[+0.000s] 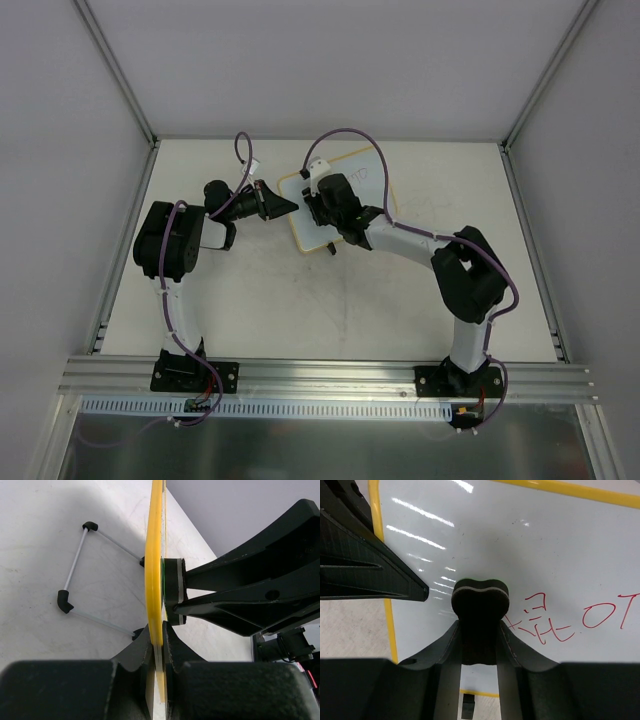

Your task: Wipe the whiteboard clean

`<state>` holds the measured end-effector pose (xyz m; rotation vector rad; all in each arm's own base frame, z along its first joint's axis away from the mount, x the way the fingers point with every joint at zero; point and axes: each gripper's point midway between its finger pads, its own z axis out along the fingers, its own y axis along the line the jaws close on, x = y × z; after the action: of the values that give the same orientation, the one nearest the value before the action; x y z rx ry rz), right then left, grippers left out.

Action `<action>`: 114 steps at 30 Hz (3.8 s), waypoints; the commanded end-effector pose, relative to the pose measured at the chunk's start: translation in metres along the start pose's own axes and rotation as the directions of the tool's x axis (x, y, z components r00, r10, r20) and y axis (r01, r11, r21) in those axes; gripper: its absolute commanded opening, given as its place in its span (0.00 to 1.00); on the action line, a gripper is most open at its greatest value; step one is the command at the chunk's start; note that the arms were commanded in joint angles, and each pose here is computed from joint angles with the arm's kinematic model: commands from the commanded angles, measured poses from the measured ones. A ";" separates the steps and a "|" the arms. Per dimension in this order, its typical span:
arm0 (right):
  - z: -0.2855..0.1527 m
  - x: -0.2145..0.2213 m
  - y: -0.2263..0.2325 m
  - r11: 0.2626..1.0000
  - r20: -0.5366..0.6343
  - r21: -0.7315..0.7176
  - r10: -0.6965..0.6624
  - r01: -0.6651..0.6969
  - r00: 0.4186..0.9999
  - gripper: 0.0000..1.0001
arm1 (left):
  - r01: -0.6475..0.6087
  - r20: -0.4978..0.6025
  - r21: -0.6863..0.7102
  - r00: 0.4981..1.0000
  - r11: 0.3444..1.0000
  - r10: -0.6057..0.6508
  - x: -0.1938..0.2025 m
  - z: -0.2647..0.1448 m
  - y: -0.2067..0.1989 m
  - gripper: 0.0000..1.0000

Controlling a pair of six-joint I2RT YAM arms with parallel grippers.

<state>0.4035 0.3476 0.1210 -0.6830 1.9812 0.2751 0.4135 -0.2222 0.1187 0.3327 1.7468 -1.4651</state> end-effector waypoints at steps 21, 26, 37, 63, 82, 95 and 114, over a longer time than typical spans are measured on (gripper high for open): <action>-0.025 0.095 0.030 0.991 -0.188 0.003 0.133 -0.135 0.973 0.00 | -0.314 0.103 0.074 0.946 0.946 0.306 -0.031 0.004 -0.015 0.00; -0.022 0.081 0.022 0.990 -0.157 0.031 0.142 -0.139 0.977 0.00 | -0.311 0.100 0.080 0.948 0.947 0.303 -0.031 0.004 -0.016 0.00; 0.002 0.016 0.004 0.991 -0.109 0.051 0.129 -0.124 0.986 0.00 | -0.309 0.093 0.088 0.949 0.947 0.301 -0.029 0.004 -0.016 0.00; 0.014 0.011 -0.024 0.988 -0.146 0.102 0.129 -0.115 0.981 0.00 | -0.323 0.089 0.096 0.945 0.942 0.315 -0.028 0.007 -0.018 0.00; 0.003 0.083 -0.015 0.961 -0.201 0.067 0.275 -0.267 0.940 0.00 | -0.320 0.086 0.100 0.946 0.942 0.312 -0.027 0.007 -0.019 0.00; 0.018 -0.019 -0.054 0.964 -0.061 0.084 0.259 -0.253 0.964 0.00 | -0.322 0.083 0.103 0.946 0.941 0.314 -0.026 0.007 -0.019 0.00; 0.022 -0.033 -0.061 0.970 -0.045 0.076 0.236 -0.232 0.971 0.00 | -0.328 0.080 0.106 0.944 0.939 0.321 -0.025 0.008 -0.019 0.00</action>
<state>0.4601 0.3206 0.1492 -0.4195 2.1272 0.3410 0.4203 -0.2214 0.1187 0.3264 1.7433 -1.4582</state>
